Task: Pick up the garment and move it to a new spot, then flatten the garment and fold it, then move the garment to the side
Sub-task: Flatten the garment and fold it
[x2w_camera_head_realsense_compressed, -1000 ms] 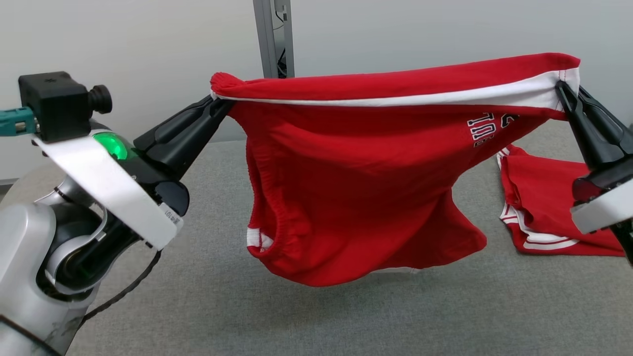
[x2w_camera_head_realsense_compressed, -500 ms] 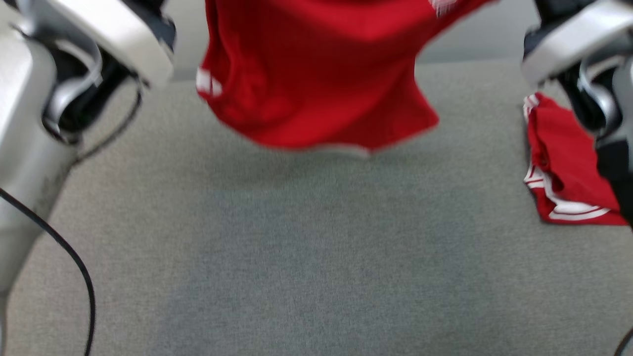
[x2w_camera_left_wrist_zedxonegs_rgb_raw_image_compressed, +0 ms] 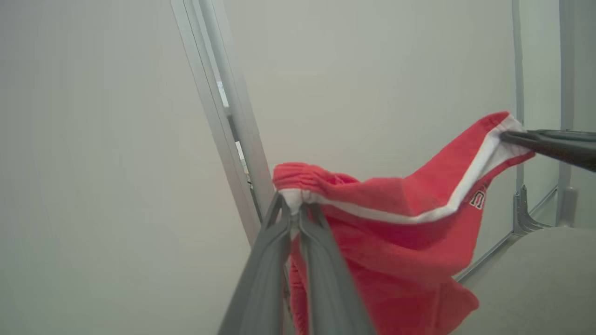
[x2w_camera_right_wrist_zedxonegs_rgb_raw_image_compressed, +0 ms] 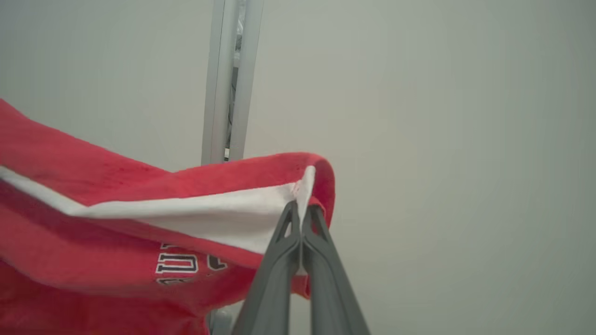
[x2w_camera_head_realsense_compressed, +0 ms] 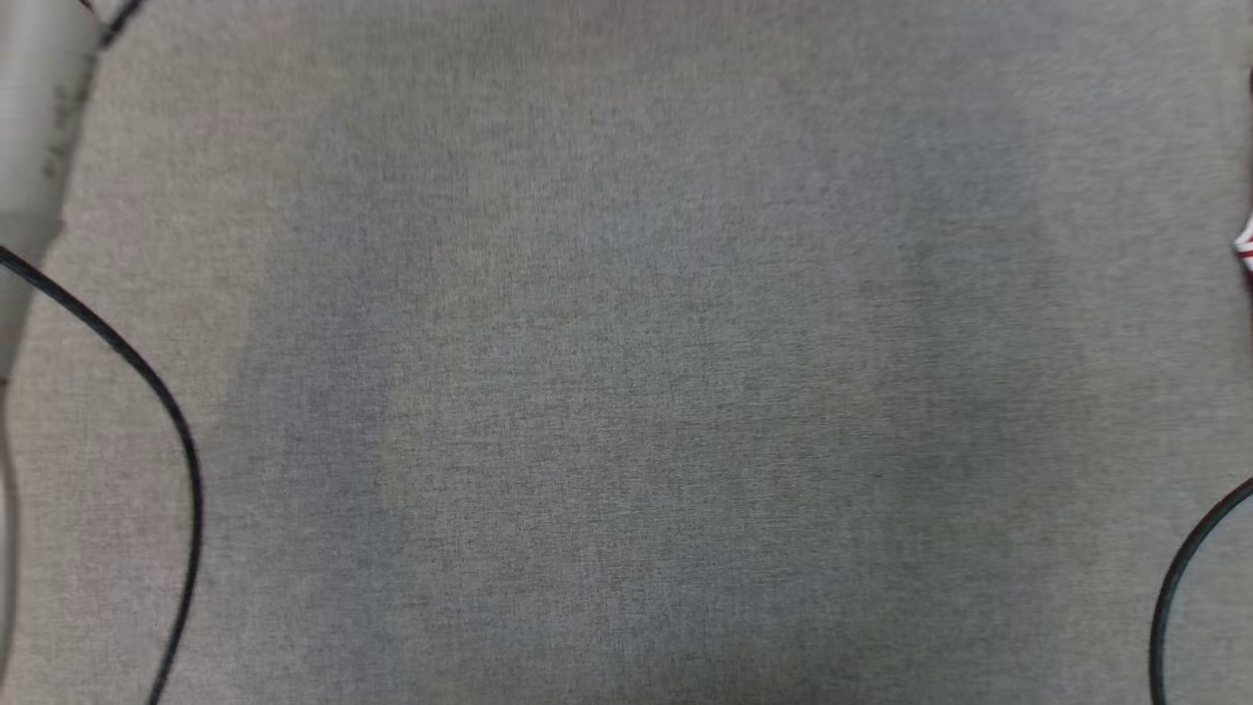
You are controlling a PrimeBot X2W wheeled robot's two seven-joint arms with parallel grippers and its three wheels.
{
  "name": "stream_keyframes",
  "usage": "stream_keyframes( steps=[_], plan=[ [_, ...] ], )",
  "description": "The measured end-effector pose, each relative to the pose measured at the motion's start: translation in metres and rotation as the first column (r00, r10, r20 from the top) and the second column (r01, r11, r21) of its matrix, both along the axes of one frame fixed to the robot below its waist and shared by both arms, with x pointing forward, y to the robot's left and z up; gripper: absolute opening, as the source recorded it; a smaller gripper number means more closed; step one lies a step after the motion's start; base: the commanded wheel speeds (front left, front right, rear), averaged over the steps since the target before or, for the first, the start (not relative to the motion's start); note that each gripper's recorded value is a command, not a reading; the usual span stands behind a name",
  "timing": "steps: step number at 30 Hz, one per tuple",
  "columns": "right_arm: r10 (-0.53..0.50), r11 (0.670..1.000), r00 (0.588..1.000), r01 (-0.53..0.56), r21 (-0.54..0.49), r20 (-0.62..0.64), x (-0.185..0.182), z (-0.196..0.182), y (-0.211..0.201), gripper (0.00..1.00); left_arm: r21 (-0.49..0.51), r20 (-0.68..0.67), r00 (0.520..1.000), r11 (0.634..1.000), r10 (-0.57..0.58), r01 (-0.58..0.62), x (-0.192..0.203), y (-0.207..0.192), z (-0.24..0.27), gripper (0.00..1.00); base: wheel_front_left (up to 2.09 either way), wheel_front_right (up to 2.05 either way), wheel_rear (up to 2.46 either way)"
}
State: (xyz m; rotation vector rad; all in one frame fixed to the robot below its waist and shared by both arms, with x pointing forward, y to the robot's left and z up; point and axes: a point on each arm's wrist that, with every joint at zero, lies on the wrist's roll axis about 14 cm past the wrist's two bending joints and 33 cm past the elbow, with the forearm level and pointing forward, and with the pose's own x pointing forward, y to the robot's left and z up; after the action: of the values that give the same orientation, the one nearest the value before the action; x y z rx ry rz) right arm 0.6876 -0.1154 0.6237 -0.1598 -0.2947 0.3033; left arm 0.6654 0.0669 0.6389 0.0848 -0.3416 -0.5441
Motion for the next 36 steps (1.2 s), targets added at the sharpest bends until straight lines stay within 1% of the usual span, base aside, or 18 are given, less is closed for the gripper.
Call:
stream_keyframes(
  steps=[2, 4, 6, 7, 9, 12, 15, 19, 23, 25, 32, 36],
  plan=[
    [0.011, 1.0, 0.998, -0.011, -0.004, -0.066, 0.004, -0.042, 0.007, 0.0, -0.022, -0.061, 0.998, 1.0, -0.014, 0.013, 0.001, -0.003, -0.036, 0.0, 0.0, 0.0, 0.0],
    [0.018, 1.0, 0.988, -0.019, -0.009, -0.154, 0.003, -0.089, 0.011, 0.0, -0.021, -0.147, 0.989, 0.999, -0.029, 0.026, -0.006, -0.005, -0.082, 0.0, 0.0, 0.0, 0.0],
    [0.023, 0.999, 0.968, -0.028, -0.015, -0.25, -0.005, -0.133, 0.014, 0.0, -0.02, -0.232, 0.971, 0.998, -0.057, 0.054, -0.022, -0.011, -0.122, 0.0, 0.0, 0.0, 0.0],
    [0.026, 0.999, 0.958, -0.03, -0.012, -0.286, -0.01, -0.149, 0.014, 0.0, -0.018, -0.265, 0.962, 0.997, -0.074, 0.072, -0.031, -0.014, -0.136, 0.0, 0.0, 0.0, 0.0],
    [0.022, 1.0, 0.938, -0.028, -0.012, -0.347, -0.02, -0.173, 0.01, 0.0, -0.012, -0.319, 0.943, 0.995, -0.1, 0.101, -0.048, -0.015, -0.158, 0.0, 0.0, 0.0, 0.0],
    [-0.004, 1.0, 0.912, -0.003, -0.018, -0.411, -0.036, -0.198, -0.007, 0.0, -0.005, -0.387, 0.915, 0.992, -0.116, 0.124, -0.073, -0.008, -0.182, 0.0, 0.0, 0.0, 0.0],
    [-0.02, 1.0, 0.88, 0.015, -0.014, -0.475, -0.061, -0.222, -0.022, 0.0, 0.01, -0.443, 0.887, 0.988, -0.131, 0.151, -0.103, 0.0, -0.202, 0.0, 0.0, 0.0, 0.0],
    [-0.003, 1.0, 0.859, 0.003, -0.001, -0.511, -0.096, -0.236, -0.03, 0.0, 0.006, -0.482, 0.865, 0.987, -0.139, 0.162, -0.14, 0.009, -0.212, 0.0, 0.0, 0.0, 0.0],
    [0.013, 1.0, 0.843, 0.004, 0.03, -0.538, -0.134, -0.241, -0.04, 0.0, -0.045, -0.503, 0.852, 0.989, -0.146, 0.143, -0.176, 0.01, -0.211, 0.0, 0.0, 0.0, 0.0],
    [0.014, 0.999, 0.838, 0.009, 0.041, -0.546, -0.152, -0.24, -0.046, 0.0, -0.054, -0.511, 0.848, 0.99, -0.137, 0.128, -0.193, 0.011, -0.211, 0.0, 0.0, 0.0, 0.0],
    [0.016, 0.996, 0.848, 0.033, 0.083, -0.53, -0.203, -0.222, -0.055, 0.0, -0.079, -0.495, 0.861, 0.993, -0.118, 0.091, -0.235, 0.009, -0.196, 0.0, 0.0, 0.0, 0.0],
    [-0.006, 0.996, 0.858, 0.053, 0.077, -0.513, -0.23, -0.21, -0.067, 0.0, -0.083, -0.492, 0.861, 0.991, -0.131, 0.103, -0.262, 0.005, -0.189, 0.0, 0.0, 0.0, 0.0]
  ],
)
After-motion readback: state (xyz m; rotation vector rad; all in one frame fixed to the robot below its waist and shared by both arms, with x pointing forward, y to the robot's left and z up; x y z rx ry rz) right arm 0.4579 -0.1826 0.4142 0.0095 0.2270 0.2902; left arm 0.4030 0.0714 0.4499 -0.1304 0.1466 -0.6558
